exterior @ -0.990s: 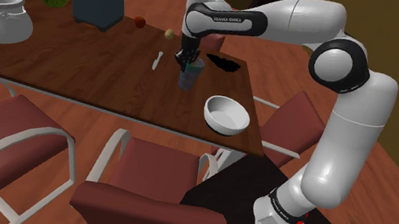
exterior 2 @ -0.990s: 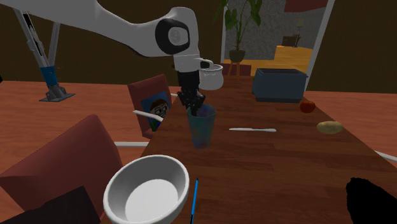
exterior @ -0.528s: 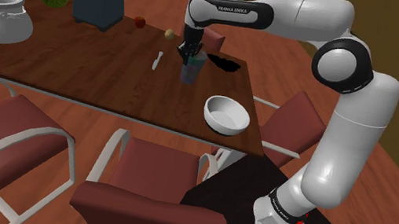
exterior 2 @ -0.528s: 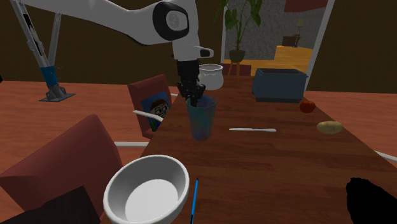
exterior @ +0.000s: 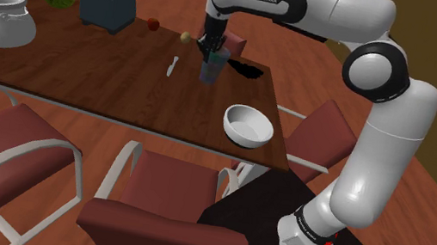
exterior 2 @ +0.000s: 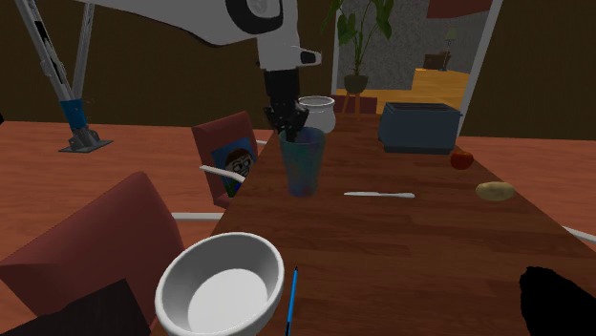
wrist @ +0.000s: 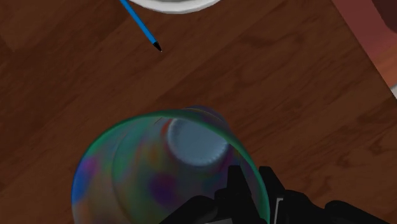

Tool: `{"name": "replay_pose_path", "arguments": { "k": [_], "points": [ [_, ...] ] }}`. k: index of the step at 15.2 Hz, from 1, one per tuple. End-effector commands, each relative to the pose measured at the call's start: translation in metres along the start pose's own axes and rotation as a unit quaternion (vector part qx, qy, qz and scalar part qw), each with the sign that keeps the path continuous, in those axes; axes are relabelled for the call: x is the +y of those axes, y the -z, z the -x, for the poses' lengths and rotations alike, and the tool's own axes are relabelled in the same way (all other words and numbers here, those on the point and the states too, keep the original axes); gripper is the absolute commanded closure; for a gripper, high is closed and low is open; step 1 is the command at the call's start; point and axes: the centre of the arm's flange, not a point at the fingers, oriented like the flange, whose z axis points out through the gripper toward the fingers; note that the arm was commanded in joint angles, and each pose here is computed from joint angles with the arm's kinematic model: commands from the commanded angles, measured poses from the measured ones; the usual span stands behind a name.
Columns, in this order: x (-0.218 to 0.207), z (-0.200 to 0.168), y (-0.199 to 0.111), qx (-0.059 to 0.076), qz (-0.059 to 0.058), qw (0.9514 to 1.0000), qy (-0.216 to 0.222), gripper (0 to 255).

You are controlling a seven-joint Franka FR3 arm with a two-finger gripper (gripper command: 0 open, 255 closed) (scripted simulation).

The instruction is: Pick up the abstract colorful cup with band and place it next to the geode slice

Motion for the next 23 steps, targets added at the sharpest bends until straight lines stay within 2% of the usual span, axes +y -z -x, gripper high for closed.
{"name": "replay_pose_path", "arguments": {
  "k": [1,16,23],
  "points": [
    [0.002,0.0,0.012,0.0,0.0,1.0,0.0,255],
    [0.01,0.001,0.089,0.0,0.0,1.0,0.0,255],
    [0.096,0.007,0.056,0.0,0.0,1.0,0.0,255]
  ]
}}
